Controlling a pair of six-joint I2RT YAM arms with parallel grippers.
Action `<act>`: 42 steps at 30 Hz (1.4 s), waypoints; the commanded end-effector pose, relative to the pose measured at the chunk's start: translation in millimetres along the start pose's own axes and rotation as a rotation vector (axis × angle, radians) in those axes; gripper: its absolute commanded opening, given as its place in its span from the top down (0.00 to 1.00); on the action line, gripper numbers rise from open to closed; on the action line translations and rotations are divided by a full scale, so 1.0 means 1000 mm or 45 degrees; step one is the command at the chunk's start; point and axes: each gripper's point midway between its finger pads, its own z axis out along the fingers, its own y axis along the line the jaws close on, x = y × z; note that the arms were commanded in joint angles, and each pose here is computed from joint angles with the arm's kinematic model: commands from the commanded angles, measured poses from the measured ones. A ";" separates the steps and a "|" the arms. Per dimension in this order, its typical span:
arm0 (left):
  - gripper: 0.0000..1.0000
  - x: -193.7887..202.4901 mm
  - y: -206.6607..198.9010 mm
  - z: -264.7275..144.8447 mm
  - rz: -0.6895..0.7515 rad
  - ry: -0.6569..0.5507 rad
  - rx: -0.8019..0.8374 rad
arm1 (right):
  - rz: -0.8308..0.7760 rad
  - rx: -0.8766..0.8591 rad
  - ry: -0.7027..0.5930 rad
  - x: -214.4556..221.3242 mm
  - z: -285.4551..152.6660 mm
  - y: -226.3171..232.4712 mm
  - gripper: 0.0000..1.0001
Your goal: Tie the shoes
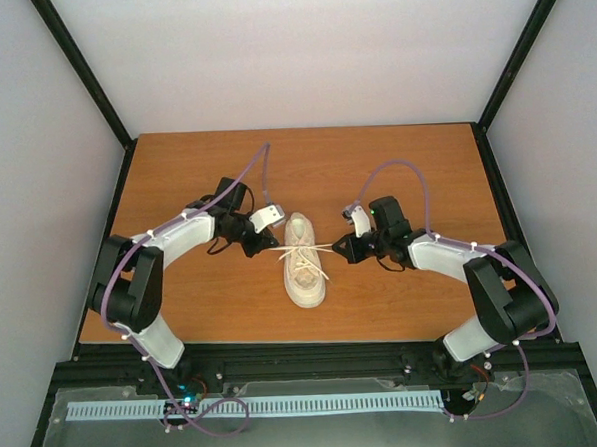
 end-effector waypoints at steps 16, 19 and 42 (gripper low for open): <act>0.99 0.041 0.025 0.014 -0.149 0.174 -0.029 | 0.228 0.145 0.084 0.039 0.000 -0.053 0.97; 0.99 0.042 0.026 0.017 -0.160 0.178 -0.020 | 0.256 0.153 0.109 0.047 0.003 -0.056 0.97; 0.99 0.034 0.018 0.018 -0.159 0.130 0.051 | 0.176 0.007 0.051 -0.002 -0.012 -0.024 0.97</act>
